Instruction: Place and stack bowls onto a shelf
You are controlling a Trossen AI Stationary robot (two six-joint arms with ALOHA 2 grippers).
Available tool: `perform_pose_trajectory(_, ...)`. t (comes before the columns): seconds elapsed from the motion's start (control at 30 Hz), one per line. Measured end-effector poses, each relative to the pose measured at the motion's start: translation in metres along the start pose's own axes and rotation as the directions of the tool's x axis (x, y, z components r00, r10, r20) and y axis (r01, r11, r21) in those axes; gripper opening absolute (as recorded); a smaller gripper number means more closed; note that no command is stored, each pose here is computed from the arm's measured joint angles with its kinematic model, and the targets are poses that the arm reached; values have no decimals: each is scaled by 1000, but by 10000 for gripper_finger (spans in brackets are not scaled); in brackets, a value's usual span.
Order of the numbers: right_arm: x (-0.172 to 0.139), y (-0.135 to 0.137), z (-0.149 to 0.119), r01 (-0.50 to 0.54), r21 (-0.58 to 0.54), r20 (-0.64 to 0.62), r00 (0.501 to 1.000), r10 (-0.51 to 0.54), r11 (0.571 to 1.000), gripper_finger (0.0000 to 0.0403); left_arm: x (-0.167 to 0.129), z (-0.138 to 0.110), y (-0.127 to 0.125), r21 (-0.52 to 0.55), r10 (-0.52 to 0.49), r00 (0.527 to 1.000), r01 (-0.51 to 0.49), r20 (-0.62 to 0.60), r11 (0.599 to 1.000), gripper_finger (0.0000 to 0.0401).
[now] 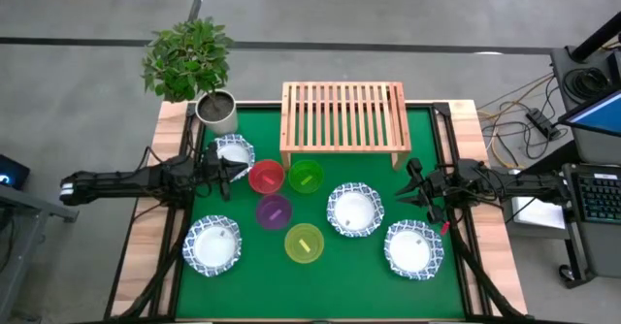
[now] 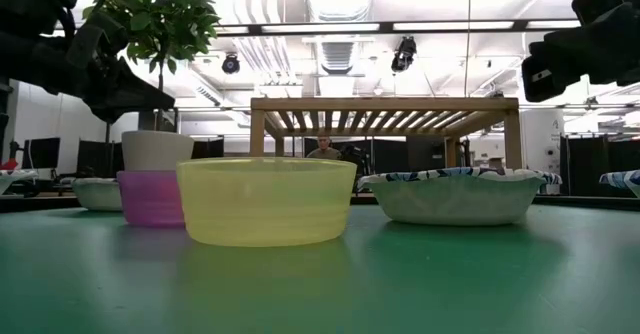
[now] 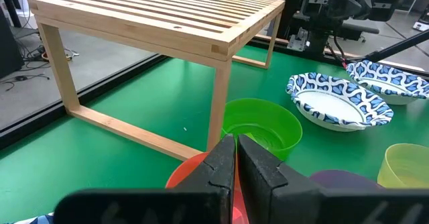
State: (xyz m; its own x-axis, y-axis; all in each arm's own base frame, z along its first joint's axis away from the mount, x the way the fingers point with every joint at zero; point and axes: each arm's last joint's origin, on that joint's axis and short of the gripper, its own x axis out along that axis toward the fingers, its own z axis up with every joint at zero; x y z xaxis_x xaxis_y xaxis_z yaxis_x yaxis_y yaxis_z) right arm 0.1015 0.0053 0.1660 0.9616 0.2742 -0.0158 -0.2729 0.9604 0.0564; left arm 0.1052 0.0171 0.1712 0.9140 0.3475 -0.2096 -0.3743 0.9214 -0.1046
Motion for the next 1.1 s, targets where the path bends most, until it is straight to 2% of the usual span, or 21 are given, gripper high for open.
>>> perform_pose_trajectory(0.3, 0, 0, 0, 2, -2, 0, 1000, -2, 1000, 68, 0, 0, 0, 0, 0, 1000, 0, 0, 1000, 0)
perform_pose_trajectory(0.47, 0, -3, 0, 89, -1, 0, 996, -89, 996, 68, 0, 0, 0, 0, 0, 1000, 0, 0, 1000, 0)
perform_pose_trajectory(0.73, 0, -3, 0, 104, 6, 1, 995, -104, 995, 68, 0, 0, 0, 0, 0, 1000, 0, 0, 1000, 0)
perform_pose_trajectory(0.8, 0, -3, 0, 104, 62, 1, 995, -104, 993, 68, 0, 0, 0, 0, 0, 1000, 0, 0, 1000, 0)
perform_pose_trajectory(0.93, 0, -3, 2, 94, 278, 22, 994, -104, 956, 68, 0, 0, 0, 0, 0, 1000, 0, 0, 1000, 0)
perform_pose_trajectory(1.1, -2, -4, 15, 104, 349, 161, 972, -169, 931, 68, 0, 0, 0, 0, 0, 1000, 0, 0, 1000, 0)
